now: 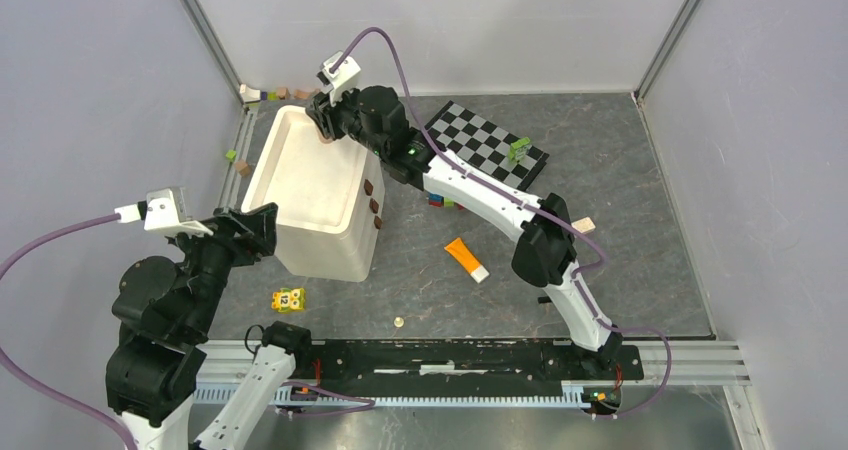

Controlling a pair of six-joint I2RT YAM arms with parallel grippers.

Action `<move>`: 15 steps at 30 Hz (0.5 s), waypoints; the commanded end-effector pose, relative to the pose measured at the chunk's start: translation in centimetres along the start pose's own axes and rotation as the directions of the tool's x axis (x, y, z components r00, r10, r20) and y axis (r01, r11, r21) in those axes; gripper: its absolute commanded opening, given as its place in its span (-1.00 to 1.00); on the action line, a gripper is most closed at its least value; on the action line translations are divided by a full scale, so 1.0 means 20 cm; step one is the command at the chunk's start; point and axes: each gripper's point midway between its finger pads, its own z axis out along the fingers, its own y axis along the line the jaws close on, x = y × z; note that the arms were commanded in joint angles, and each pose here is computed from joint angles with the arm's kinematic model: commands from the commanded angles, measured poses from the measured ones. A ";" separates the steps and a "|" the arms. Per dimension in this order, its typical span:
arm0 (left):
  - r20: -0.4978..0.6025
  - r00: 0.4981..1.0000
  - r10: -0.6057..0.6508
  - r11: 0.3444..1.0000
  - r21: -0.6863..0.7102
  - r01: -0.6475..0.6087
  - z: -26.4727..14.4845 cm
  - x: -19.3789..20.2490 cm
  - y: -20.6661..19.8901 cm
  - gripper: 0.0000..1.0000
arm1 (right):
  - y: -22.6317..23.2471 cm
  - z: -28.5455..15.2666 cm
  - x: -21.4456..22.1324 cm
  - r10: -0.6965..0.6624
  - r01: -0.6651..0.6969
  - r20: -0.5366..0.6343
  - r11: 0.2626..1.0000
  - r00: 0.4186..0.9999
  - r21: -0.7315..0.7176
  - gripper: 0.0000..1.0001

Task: Organize the makeup
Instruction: Place the makeup in the storage box.

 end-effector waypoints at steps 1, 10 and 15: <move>0.010 1.000 0.019 1.000 -0.017 -0.019 -0.01 -0.01 0.02 0.50 | -0.02 0.01 -0.19 0.004 -0.005 0.112 1.000 0.994 0.008 -0.76; 0.008 1.000 0.015 1.000 -0.008 -0.015 -0.01 -0.01 0.01 0.50 | 0.05 -0.01 -0.24 0.033 -0.024 0.128 0.997 0.991 -0.073 -0.77; 0.005 1.000 0.013 1.000 -0.005 -0.013 0.00 0.00 0.01 0.50 | 0.12 -0.04 -0.28 0.037 -0.016 0.136 0.988 0.990 -0.155 -0.78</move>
